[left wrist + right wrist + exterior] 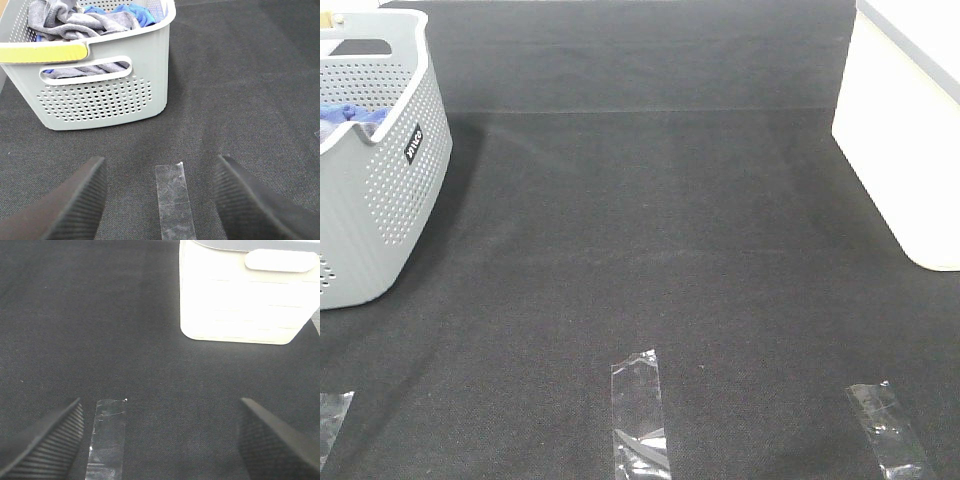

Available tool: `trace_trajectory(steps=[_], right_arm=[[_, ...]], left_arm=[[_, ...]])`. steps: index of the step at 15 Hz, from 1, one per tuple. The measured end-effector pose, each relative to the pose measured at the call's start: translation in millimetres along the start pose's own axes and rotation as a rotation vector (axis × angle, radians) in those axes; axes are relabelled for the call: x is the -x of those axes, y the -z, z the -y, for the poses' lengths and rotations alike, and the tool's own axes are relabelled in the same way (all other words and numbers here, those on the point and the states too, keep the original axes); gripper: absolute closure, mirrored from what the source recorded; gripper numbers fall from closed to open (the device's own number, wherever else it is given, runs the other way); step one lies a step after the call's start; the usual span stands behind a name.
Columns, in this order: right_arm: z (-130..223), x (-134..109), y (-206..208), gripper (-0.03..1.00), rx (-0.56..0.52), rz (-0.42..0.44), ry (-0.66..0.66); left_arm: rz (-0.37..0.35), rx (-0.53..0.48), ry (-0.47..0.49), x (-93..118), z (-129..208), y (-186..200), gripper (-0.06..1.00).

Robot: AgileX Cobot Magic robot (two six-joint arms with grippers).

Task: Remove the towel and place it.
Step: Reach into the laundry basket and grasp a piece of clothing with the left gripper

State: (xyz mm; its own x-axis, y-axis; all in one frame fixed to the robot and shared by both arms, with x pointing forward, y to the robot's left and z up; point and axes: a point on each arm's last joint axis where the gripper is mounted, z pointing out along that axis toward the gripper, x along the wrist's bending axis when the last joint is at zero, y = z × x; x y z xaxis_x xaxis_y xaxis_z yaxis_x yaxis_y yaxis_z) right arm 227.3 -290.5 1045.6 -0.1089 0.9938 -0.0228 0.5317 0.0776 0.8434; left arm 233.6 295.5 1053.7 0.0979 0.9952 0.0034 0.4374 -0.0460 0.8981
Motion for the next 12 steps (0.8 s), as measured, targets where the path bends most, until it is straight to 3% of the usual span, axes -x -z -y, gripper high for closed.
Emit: trace_trajectory(steps=[12], right_arm=[[0.0,0.0,0.0,0.19,0.0,0.0,0.0]], left_arm=[[0.0,0.0,0.0,0.0,0.0,0.0,0.34]])
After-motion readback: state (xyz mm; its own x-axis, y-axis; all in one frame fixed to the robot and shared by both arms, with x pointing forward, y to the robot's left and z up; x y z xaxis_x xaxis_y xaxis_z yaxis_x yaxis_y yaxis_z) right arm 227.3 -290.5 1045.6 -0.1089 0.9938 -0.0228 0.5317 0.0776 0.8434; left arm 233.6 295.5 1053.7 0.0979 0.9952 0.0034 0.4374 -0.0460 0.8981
